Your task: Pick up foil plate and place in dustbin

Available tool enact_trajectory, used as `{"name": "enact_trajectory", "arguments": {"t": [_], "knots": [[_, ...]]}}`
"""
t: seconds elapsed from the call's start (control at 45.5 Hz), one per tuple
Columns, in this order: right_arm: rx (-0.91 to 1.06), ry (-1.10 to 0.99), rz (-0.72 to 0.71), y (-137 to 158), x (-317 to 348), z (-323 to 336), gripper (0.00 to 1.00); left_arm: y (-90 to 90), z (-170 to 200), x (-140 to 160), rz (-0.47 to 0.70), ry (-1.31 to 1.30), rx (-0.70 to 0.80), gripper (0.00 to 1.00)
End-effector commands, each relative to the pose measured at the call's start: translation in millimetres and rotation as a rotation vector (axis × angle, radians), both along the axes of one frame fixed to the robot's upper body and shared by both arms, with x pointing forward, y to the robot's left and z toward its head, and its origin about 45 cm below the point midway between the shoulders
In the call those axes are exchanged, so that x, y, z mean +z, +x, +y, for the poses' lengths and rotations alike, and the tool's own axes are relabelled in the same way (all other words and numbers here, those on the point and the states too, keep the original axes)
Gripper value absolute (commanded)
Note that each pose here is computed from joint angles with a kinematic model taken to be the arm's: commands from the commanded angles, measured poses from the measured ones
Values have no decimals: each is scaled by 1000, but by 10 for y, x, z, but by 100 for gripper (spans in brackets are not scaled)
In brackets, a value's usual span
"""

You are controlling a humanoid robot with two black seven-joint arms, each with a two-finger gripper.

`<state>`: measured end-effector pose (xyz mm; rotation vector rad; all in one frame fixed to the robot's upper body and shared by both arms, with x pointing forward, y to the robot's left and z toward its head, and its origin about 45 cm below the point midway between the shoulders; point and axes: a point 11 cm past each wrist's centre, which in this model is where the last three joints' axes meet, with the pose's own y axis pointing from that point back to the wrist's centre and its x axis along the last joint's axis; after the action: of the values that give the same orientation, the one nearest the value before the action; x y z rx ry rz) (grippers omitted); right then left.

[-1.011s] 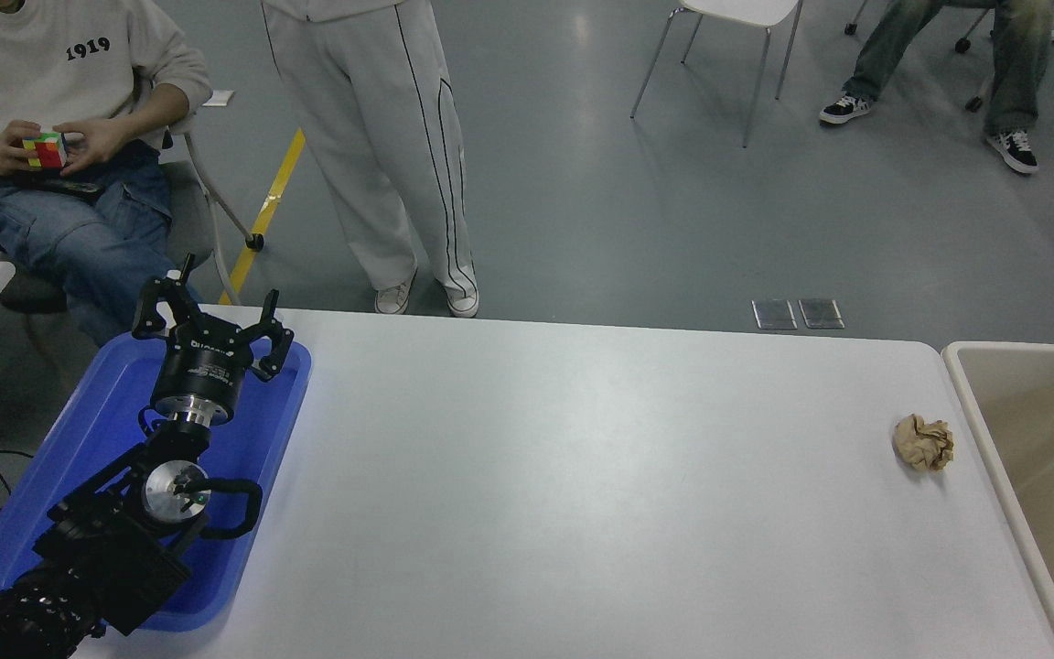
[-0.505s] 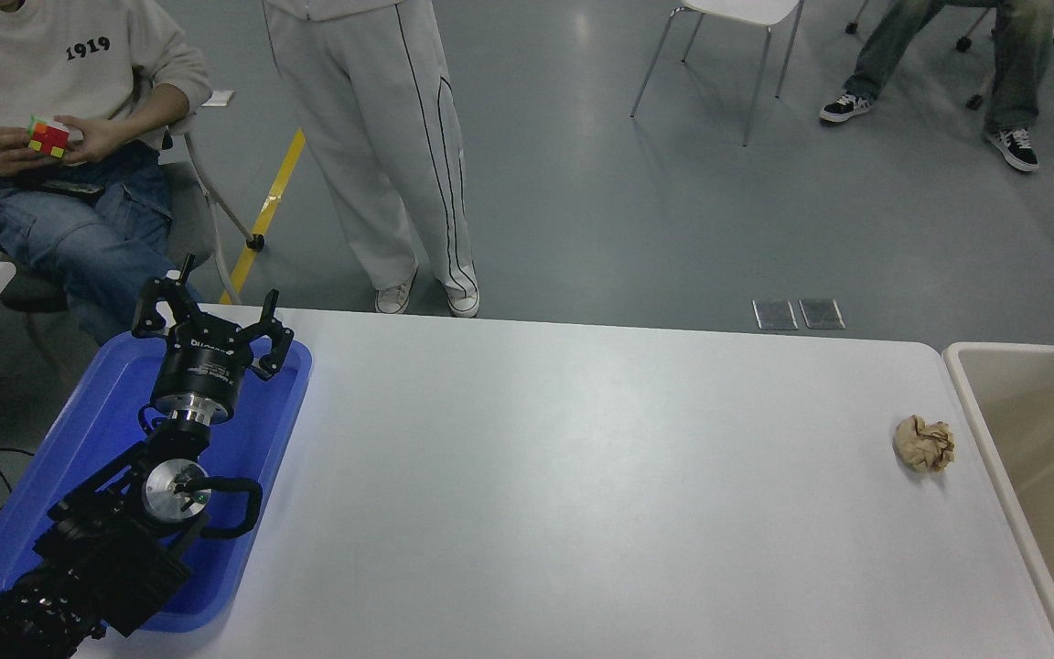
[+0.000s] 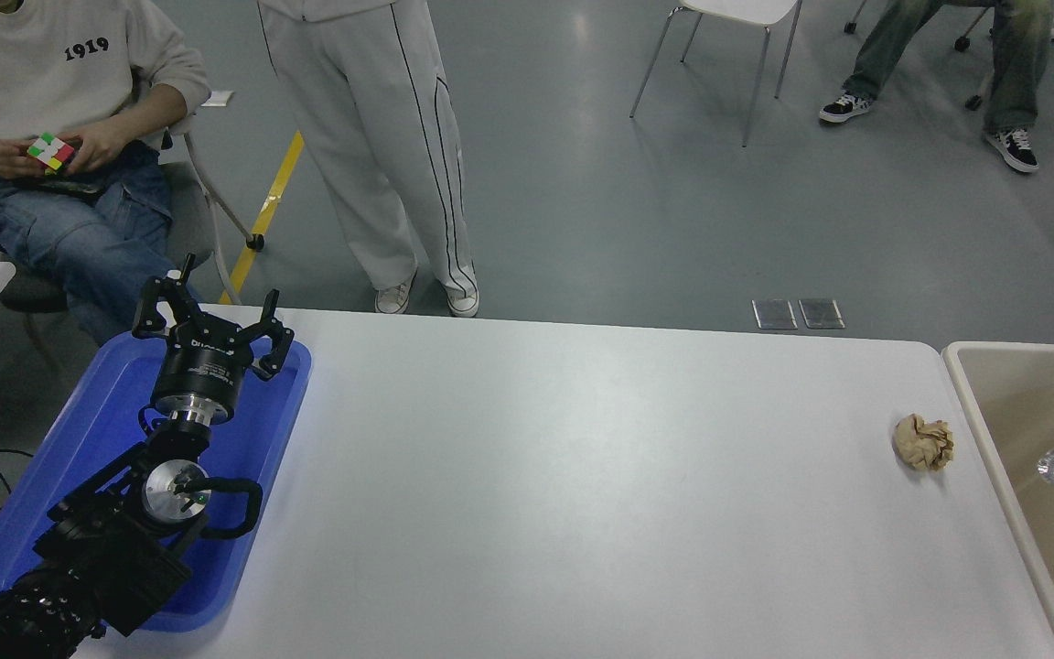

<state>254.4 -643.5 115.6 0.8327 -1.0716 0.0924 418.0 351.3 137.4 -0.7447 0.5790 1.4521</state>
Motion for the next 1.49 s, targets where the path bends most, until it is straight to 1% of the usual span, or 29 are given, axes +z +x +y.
{"name": "enact_trajectory", "arguments": {"t": [0.0, 0.286, 0.374, 0.527, 0.593, 0.857, 1.099, 1.473], "knots": [[24, -82, -81, 52, 80, -18, 77, 0, 2, 1, 0, 0, 0, 100], [24, -89, -91, 47, 93, -28, 79, 0, -6, -2, 0, -1, -1, 100], [23, -84, -97, 72, 103, -18, 88, 0, 2, 1, 0, 0, 0, 100], [22, -40, -77, 45, 14, 47, 98, 0, -6, -2, 0, -1, -1, 100], [10, -3, -63, -9, 8, 44, 98, 0, 2, 1, 0, 0, 0, 100], [8, 171, -42, 15, 82, 281, 100, 5, -8, 5, -1, -1, -1, 100], [63, 239, 102, -148, 171, 473, 100, 5, -9, 4, 0, -1, -2, 100], [143, 287, 224, -57, 472, 752, 100, 5, -9, 4, 0, -1, -2, 100]]}}
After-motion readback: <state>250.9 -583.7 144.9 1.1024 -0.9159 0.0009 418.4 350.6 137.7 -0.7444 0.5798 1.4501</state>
